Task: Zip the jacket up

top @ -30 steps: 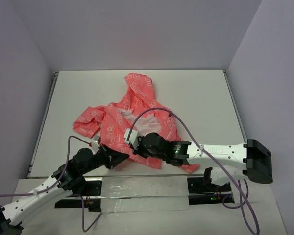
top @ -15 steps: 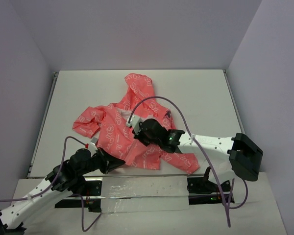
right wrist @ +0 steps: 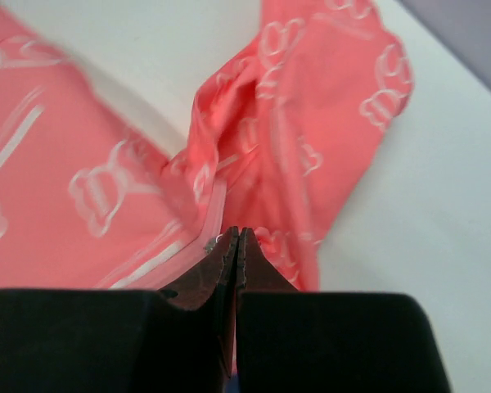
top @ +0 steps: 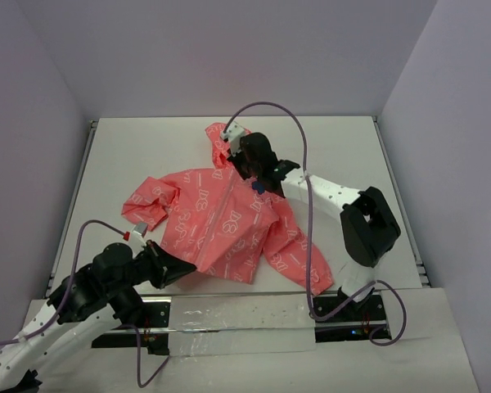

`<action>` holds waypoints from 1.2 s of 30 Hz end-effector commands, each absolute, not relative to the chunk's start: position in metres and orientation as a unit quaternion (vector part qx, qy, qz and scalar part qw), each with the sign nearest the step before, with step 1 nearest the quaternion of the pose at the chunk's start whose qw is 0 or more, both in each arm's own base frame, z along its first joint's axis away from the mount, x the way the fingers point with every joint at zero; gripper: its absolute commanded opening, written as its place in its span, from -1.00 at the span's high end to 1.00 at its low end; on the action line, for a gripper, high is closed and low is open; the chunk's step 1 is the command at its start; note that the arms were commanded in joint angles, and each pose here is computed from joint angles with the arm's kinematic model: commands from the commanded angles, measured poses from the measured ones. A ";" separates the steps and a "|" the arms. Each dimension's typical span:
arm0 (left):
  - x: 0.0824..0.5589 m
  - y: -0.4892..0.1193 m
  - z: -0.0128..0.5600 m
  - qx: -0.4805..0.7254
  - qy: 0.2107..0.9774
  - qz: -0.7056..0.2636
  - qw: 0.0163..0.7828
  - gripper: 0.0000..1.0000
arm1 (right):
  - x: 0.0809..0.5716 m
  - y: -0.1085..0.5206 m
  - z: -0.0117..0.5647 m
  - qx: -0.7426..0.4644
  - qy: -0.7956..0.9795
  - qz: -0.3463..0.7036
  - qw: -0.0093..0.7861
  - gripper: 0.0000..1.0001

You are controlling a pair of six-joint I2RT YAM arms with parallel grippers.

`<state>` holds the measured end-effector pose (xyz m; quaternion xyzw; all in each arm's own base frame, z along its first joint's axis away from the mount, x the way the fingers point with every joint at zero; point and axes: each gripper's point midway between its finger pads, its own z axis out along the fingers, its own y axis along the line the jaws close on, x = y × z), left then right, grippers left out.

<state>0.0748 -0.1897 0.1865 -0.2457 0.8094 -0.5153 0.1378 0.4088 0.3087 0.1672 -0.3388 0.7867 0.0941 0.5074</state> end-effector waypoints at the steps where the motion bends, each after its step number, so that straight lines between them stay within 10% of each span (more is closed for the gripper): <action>1: 0.059 -0.185 0.208 -0.202 0.823 -0.513 0.134 1.00 | 0.474 0.280 0.214 -0.291 0.768 0.046 0.569 1.00; 12: 0.061 -0.178 0.227 -0.204 0.816 -0.518 0.155 1.00 | 0.565 0.196 0.267 -0.218 0.770 -0.025 0.599 1.00; 24: 0.132 -0.226 0.249 -0.149 0.821 -0.482 0.268 1.00 | 0.500 0.167 0.338 -0.190 0.734 -0.036 0.651 1.00; 26: 0.151 -0.228 0.267 -0.143 0.820 -0.460 0.309 0.96 | 0.483 0.156 0.335 -0.170 0.738 -0.050 0.651 0.57; 29: 0.176 -0.223 0.290 -0.130 0.825 -0.409 0.368 -0.21 | 0.458 0.136 0.337 -0.105 0.744 -0.065 0.656 -0.92; 31: 0.191 -0.218 0.302 -0.122 0.823 -0.379 0.406 -0.68 | 0.444 0.119 0.337 -0.056 0.751 -0.072 0.654 -1.00; 36: 0.211 -0.193 0.339 -0.138 0.790 -0.346 0.488 -0.92 | 0.409 0.104 0.330 0.022 0.770 -0.032 0.637 -1.00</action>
